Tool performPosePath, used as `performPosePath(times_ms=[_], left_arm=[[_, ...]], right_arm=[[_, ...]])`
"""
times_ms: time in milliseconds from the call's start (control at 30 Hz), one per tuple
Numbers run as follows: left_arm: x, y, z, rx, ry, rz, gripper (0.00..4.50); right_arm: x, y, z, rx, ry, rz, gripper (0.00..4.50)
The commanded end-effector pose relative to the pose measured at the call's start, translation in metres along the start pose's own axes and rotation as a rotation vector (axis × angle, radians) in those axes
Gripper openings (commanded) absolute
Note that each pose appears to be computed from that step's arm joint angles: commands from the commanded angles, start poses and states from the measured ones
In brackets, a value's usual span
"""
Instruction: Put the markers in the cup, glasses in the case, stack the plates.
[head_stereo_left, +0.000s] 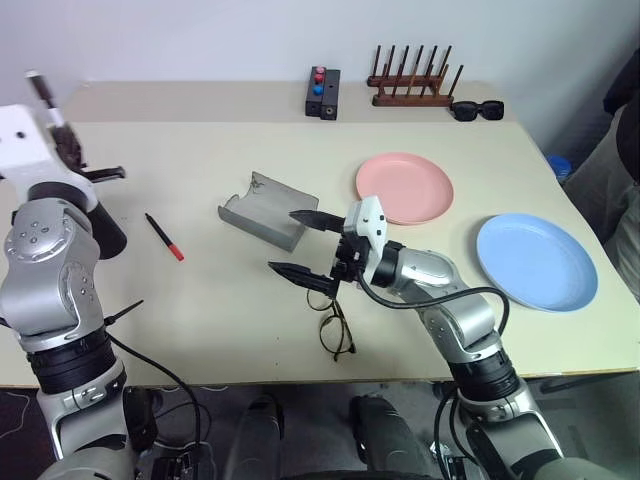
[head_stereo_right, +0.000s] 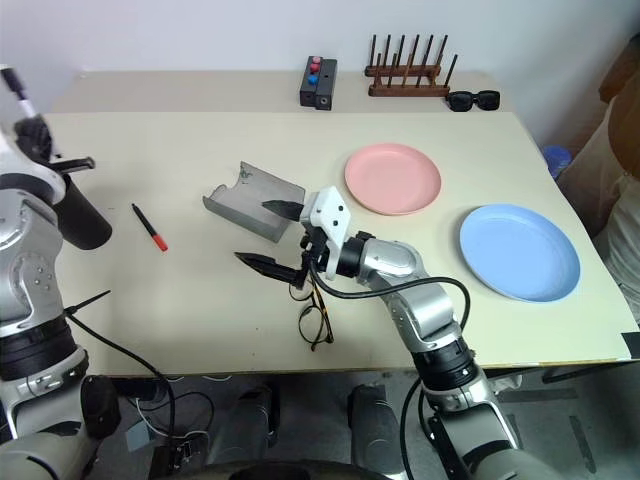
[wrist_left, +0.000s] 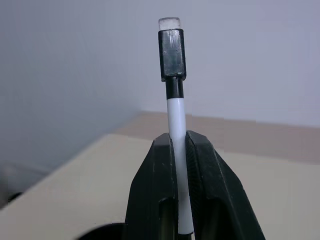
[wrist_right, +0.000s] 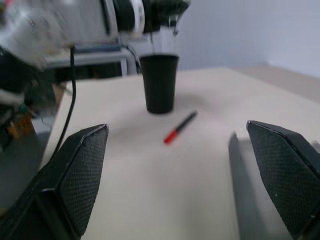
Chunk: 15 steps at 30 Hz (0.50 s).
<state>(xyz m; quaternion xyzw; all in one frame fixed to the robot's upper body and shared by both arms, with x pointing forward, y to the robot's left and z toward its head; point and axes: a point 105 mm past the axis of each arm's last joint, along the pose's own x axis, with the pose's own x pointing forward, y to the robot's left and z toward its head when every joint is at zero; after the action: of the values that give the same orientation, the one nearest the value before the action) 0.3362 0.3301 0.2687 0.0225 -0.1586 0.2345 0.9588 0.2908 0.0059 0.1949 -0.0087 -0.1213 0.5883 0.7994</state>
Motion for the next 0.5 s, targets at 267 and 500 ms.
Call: performPosePath(times_ms=[267, 500], left_arm=[[0.005, 0.001, -0.004, 0.032, -0.072, 0.061, 0.06], [-0.005, 0.022, -0.012, 0.098, -0.054, 0.15, 0.06]], right_arm=[[0.015, 0.003, 0.012, -0.033, -0.097, -0.019, 4.5], [0.013, 0.002, 0.008, -0.01, -0.093, -0.038, 4.5]])
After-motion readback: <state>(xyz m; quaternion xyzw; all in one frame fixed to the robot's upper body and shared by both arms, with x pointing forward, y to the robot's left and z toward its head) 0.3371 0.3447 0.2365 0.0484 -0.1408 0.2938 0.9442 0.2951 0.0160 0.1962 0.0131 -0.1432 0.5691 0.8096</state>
